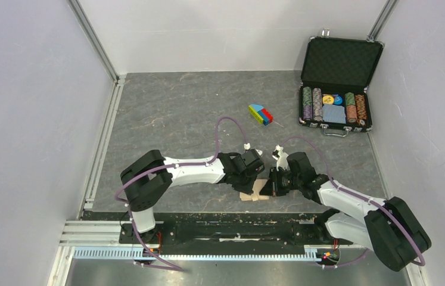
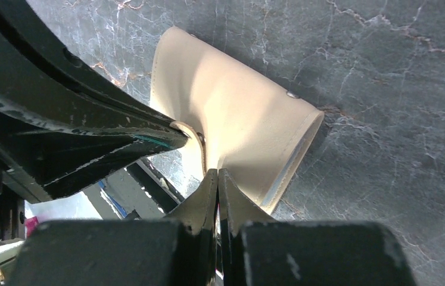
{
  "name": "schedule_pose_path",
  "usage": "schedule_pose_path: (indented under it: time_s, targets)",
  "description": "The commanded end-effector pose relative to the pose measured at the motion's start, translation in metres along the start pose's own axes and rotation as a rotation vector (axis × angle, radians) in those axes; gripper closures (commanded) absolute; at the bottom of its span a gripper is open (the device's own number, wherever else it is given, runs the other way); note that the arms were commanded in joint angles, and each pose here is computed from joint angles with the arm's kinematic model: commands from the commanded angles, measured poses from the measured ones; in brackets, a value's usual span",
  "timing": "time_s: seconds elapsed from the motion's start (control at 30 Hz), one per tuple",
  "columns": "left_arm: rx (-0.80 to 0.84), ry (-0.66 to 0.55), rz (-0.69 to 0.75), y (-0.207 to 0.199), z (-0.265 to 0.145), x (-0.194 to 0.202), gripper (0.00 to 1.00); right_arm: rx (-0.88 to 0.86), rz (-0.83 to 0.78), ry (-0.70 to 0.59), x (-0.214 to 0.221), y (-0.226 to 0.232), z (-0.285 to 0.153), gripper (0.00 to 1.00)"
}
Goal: Put the credit cards into the card holder
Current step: Close the card holder at the center of the board.
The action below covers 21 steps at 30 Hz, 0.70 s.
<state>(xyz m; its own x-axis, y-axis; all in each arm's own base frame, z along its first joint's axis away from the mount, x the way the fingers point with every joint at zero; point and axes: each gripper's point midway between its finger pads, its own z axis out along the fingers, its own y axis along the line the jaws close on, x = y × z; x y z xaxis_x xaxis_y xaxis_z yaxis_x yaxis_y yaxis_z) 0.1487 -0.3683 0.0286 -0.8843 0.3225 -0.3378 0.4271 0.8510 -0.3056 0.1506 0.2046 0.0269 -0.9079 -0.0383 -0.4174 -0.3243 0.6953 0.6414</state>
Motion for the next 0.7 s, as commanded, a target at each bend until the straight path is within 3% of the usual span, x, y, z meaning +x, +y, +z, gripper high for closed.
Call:
schedule_pose_path:
  time_s: [0.0,0.33,0.67]
  targets:
    - [0.016,-0.004,-0.01,-0.004,0.017,-0.005,0.98,-0.055,-0.049,-0.024,-0.005,0.011,-0.002,1.0]
    - [0.023,0.018,-0.014,-0.004,0.019,-0.001,0.98,-0.135,-0.051,-0.065,-0.017,0.027,0.001,1.0]
    - [0.038,0.004,-0.018,-0.008,0.009,-0.005,0.96,-0.02,-0.003,0.007,0.0,-0.001,0.015,1.0]
